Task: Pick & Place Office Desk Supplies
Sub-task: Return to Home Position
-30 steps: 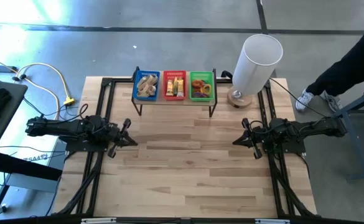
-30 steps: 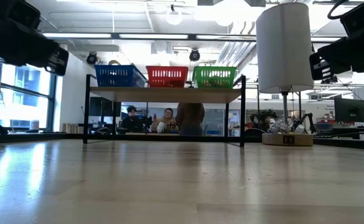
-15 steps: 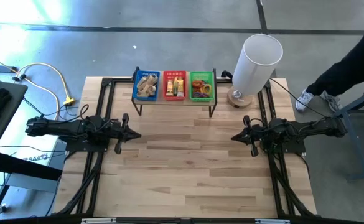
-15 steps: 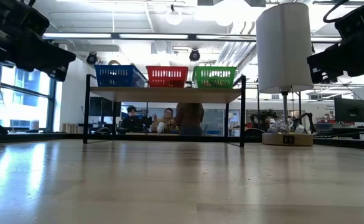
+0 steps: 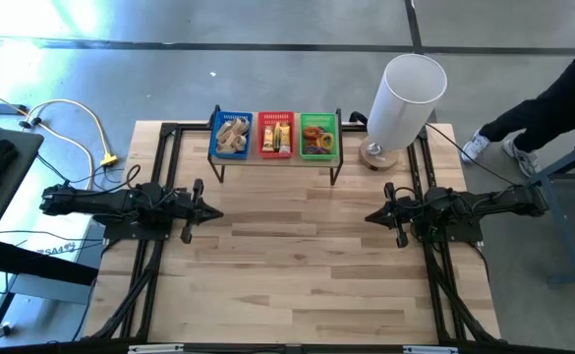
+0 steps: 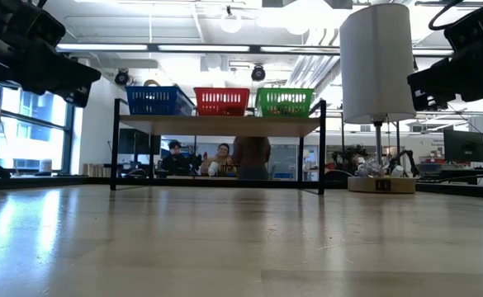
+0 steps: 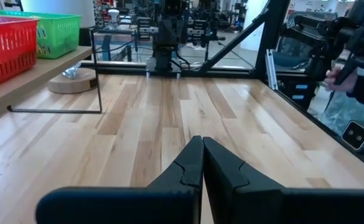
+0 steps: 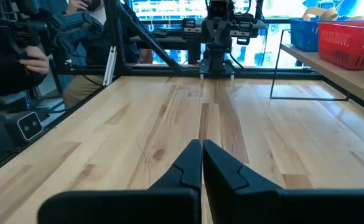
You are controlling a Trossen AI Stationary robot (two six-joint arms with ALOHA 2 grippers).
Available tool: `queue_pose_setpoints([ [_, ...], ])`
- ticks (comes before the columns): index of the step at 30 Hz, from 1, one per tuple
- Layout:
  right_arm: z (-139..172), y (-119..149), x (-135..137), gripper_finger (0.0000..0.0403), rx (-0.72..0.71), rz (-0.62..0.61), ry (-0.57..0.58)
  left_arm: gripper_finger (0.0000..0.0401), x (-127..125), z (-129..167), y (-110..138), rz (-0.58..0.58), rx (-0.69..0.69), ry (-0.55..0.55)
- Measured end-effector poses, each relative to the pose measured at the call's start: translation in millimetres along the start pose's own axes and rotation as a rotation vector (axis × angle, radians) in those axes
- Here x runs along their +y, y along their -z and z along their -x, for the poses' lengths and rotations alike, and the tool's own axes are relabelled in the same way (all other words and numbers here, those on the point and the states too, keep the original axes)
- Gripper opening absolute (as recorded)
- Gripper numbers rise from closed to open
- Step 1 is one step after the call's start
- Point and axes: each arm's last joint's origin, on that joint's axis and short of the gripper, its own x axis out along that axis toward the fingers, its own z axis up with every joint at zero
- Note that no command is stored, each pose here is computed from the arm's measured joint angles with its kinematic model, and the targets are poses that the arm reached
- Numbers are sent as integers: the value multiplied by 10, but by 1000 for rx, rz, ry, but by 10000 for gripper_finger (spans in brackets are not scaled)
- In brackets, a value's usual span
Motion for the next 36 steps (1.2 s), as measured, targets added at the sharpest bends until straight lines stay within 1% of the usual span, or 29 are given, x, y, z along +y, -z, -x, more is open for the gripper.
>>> queue_pose_setpoints([
  [6,0,0,0,2,0,-3,-1,2,0,0,0,-56,0,-1],
  [36,0,0,0,2,0,0,-1,2,1,0,-2,-49,-2,-3],
])
